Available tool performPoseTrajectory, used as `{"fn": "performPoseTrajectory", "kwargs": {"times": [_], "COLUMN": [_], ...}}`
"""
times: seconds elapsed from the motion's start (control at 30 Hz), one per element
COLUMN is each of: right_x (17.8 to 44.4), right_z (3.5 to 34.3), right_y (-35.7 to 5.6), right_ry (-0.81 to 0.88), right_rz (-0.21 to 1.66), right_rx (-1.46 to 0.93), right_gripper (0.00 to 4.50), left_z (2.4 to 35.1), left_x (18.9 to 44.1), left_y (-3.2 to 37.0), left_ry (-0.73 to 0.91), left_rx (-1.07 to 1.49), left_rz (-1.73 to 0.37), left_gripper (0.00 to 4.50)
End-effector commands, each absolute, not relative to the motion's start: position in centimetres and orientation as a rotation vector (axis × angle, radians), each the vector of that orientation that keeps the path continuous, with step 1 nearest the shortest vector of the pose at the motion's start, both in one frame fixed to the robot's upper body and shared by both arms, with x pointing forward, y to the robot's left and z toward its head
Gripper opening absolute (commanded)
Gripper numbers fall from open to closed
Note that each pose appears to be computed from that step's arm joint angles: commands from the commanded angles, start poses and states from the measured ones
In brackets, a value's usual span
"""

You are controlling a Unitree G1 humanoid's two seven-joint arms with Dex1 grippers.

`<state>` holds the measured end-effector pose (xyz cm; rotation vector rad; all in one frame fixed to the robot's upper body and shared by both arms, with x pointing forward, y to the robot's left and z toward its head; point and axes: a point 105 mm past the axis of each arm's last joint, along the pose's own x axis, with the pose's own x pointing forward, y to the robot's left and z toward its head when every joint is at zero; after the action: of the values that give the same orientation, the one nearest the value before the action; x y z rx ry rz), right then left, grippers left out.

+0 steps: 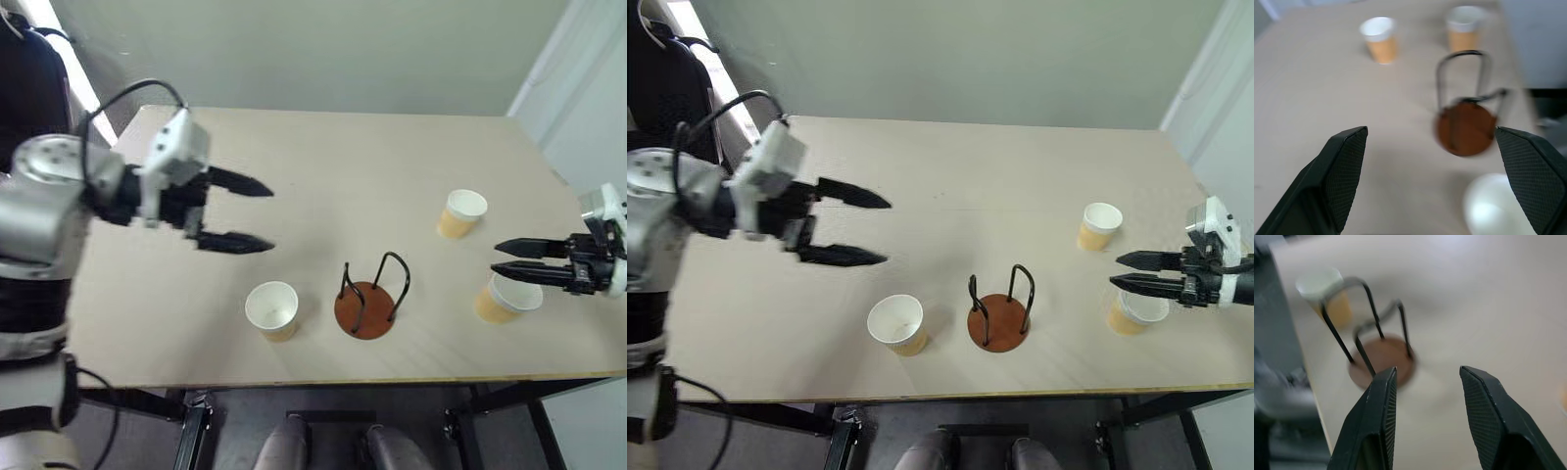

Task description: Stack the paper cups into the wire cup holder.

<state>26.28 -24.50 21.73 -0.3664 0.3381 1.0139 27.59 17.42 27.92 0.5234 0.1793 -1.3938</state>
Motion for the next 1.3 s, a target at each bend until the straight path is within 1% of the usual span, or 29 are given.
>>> {"fn": "performPoseTrajectory", "kwargs": {"times": [0.03,0.17,0.3,0.47,0.53,0.73,0.83,0.93,0.97,1.2,1.23,1.3], "right_x": [26.0,26.0,25.9,25.9,25.9,26.2,26.2,26.2,26.3,26.6,26.6,26.6], "right_z": [22.1,20.5,19.1,18.0,17.7,15.9,15.5,15.3,15.3,15.7,16.1,18.6], "right_y": [-24.7,-24.9,-25.2,-25.5,-25.6,-25.9,-25.7,-25.4,-25.3,-25.2,-25.0,-23.6], "right_ry": [0.373,0.459,0.525,0.585,0.590,0.643,0.649,0.649,0.649,0.633,0.616,0.506], "right_rz": [1.015,1.020,1.027,1.024,1.026,1.014,1.028,1.040,1.040,1.045,1.055,1.110], "right_rx": [-0.482,-0.560,-0.608,-0.662,-0.663,-0.671,-0.672,-0.674,-0.675,-0.686,-0.680,-0.626], "right_gripper": [1.99,1.99,1.99,1.99,1.99,1.99,1.37,0.27,0.02,0.02,0.02,0.02], "left_z": [28.8,26.2,24.6,24.4,24.4,24.5,24.7,24.7,24.7,24.8,24.9,25.0], "left_x": [25.2,23.6,23.0,23.1,23.1,23.2,23.1,23.0,23.0,23.1,23.1,23.1], "left_y": [18.5,19.1,18.9,19.5,19.5,19.2,19.2,19.2,19.2,19.2,19.2,19.2], "left_ry": [0.205,0.331,0.367,0.368,0.366,0.351,0.348,0.347,0.347,0.337,0.332,0.327], "left_rx": [0.490,0.469,0.467,0.472,0.473,0.475,0.477,0.478,0.478,0.473,0.469,0.466], "left_rz": [-1.449,-1.464,-1.446,-1.397,-1.389,-1.381,-1.378,-1.375,-1.374,-1.369,-1.370,-1.367], "left_gripper": [4.44,4.44,4.44,4.44,4.44,4.44,4.50,4.50,4.50,4.50,4.50,4.50]}}
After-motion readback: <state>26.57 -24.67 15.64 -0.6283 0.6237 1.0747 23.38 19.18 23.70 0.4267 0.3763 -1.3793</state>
